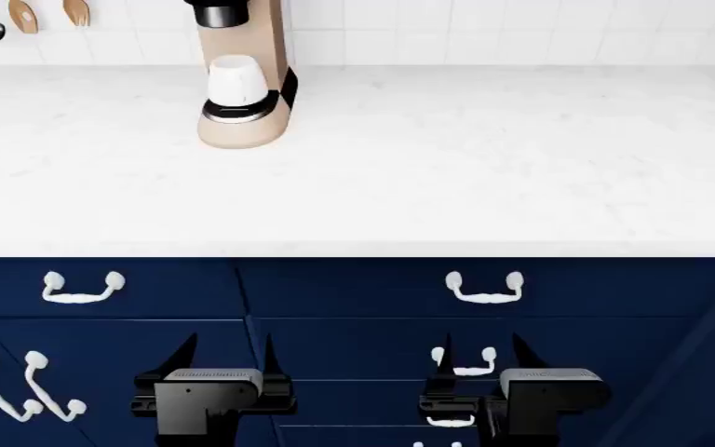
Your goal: Press the button on the coffee machine to serve coffee.
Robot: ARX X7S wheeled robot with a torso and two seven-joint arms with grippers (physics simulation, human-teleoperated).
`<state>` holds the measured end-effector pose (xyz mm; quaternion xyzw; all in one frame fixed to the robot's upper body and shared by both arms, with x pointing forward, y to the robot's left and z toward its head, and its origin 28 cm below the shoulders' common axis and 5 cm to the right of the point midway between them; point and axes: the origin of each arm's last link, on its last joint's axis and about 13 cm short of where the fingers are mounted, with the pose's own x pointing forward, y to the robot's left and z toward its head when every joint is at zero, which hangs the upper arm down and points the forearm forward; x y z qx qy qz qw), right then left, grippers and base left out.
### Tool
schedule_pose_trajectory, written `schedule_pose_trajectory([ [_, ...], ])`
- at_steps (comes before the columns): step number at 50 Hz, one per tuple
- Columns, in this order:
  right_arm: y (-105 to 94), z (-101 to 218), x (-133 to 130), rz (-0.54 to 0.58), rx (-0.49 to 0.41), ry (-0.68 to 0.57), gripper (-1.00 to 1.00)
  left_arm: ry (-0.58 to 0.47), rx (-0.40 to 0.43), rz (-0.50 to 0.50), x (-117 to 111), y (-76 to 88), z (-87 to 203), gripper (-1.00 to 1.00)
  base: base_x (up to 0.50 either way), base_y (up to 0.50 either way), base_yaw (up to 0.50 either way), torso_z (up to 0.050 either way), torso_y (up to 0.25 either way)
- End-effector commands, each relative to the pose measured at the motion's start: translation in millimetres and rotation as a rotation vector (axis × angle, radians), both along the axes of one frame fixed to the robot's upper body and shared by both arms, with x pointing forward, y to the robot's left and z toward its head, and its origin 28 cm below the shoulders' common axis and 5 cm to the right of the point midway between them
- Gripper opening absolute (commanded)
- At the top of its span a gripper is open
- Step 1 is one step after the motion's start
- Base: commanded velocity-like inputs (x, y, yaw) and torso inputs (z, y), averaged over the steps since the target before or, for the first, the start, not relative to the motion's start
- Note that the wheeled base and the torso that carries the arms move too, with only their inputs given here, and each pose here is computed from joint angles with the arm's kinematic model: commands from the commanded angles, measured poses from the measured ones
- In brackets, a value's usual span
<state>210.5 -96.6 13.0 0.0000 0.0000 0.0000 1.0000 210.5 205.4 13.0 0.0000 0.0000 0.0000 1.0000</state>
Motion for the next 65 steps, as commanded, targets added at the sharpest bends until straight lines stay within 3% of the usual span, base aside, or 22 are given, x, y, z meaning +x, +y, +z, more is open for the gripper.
schedule_pose_trajectory([
  [1, 0.2, -0.8, 0.3, 0.005, -0.005, 0.007, 1.00, -0.008, 0.012, 0.001, -1.3, 0.8, 0.2, 1.00, 0.00, 0.00, 0.00, 0.000, 0.000],
  [19, 0.2, -0.6, 0.4, 0.009, -0.014, 0.008, 1.00, -0.003, 0.012, 0.000, -0.7, 1.2, -1.1, 1.00, 0.00, 0.01, 0.00, 0.000, 0.000],
  [51, 0.4, -1.0, 0.1, 0.008, -0.023, 0.007, 1.00, 0.003, 0.014, -0.005, 0.1, -0.4, -0.2, 1.00, 0.00, 0.50, 0.00, 0.000, 0.000],
  [65, 0.1, -0.2, -0.1, 0.001, -0.030, -0.004, 1.00, 0.007, 0.037, -0.004, -0.1, 0.4, -1.5, 1.00, 0.00, 0.01, 0.00, 0.000, 0.000],
])
